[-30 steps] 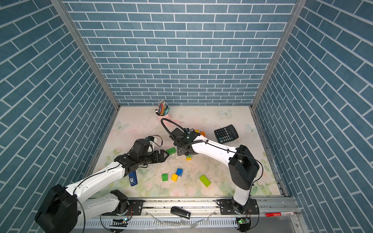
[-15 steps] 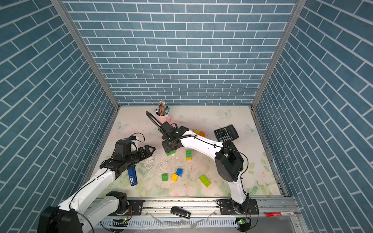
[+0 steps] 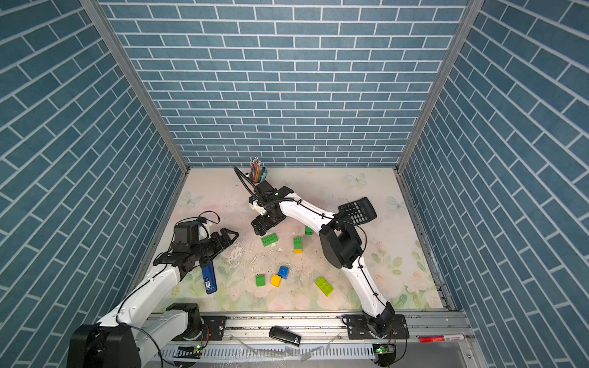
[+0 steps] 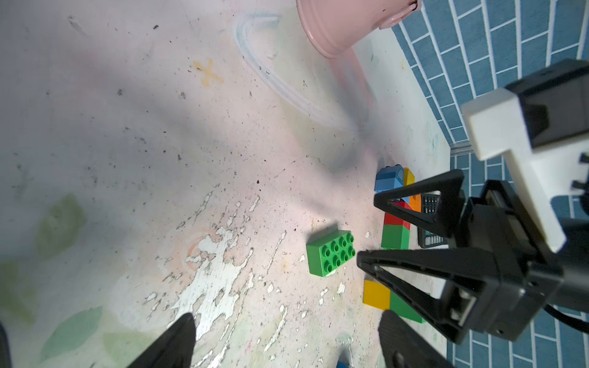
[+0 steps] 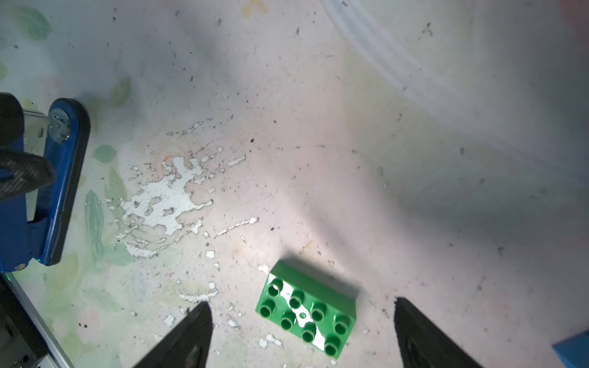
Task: Assemble a fork with lego
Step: Pick up the lego brick from the center of the board.
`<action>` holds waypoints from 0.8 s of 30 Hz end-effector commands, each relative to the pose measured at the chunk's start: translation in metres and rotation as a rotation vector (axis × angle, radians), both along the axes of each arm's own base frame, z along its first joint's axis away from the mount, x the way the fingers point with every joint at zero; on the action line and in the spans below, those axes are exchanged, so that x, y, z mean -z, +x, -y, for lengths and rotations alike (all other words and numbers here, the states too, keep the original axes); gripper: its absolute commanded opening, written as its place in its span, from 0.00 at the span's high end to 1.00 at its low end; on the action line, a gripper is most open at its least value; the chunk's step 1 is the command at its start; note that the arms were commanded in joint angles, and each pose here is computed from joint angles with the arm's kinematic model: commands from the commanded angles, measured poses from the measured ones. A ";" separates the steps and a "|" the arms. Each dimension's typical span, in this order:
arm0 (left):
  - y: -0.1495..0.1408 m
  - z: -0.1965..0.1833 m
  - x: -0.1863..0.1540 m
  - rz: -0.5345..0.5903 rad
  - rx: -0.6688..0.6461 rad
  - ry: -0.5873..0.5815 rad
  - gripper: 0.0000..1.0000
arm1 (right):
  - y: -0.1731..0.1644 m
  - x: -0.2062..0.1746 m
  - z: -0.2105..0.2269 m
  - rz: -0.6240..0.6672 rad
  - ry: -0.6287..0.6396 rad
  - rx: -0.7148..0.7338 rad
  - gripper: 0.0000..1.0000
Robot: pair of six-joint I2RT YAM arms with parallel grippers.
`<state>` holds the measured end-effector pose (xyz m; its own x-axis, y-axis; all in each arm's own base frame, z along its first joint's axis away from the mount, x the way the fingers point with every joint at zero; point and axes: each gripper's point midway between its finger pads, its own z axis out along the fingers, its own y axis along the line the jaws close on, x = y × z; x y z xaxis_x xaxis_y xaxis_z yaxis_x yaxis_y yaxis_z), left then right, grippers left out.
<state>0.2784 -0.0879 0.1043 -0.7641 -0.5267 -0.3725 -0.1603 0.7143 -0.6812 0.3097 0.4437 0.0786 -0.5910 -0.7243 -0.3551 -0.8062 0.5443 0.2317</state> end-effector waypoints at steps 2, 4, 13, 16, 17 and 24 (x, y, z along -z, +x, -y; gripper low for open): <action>0.005 0.000 -0.010 0.019 0.015 0.007 0.09 | -0.019 0.020 0.004 -0.107 -0.065 -0.072 0.08; 0.004 0.000 -0.008 0.009 0.017 0.008 0.09 | -0.019 0.024 0.005 -0.121 -0.080 -0.068 0.09; 0.007 0.000 -0.005 0.001 0.020 0.007 0.10 | -0.030 0.037 0.017 -0.185 -0.141 -0.043 0.19; 0.007 0.001 -0.005 -0.004 0.023 0.007 0.10 | -0.035 0.034 0.023 -0.178 -0.154 -0.045 0.25; 0.008 0.001 -0.005 -0.003 0.024 0.004 0.10 | -0.038 0.034 0.024 -0.173 -0.163 -0.051 0.27; 0.007 0.002 -0.005 -0.005 0.030 0.002 0.10 | -0.048 0.033 0.033 -0.128 -0.219 -0.066 0.36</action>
<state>0.2821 -0.0902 0.1007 -0.7825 -0.5121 -0.3542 -0.1628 0.7173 -0.6775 0.2708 0.4177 0.0307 -0.6096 -0.7849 -0.1111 -0.7797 0.5684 0.2628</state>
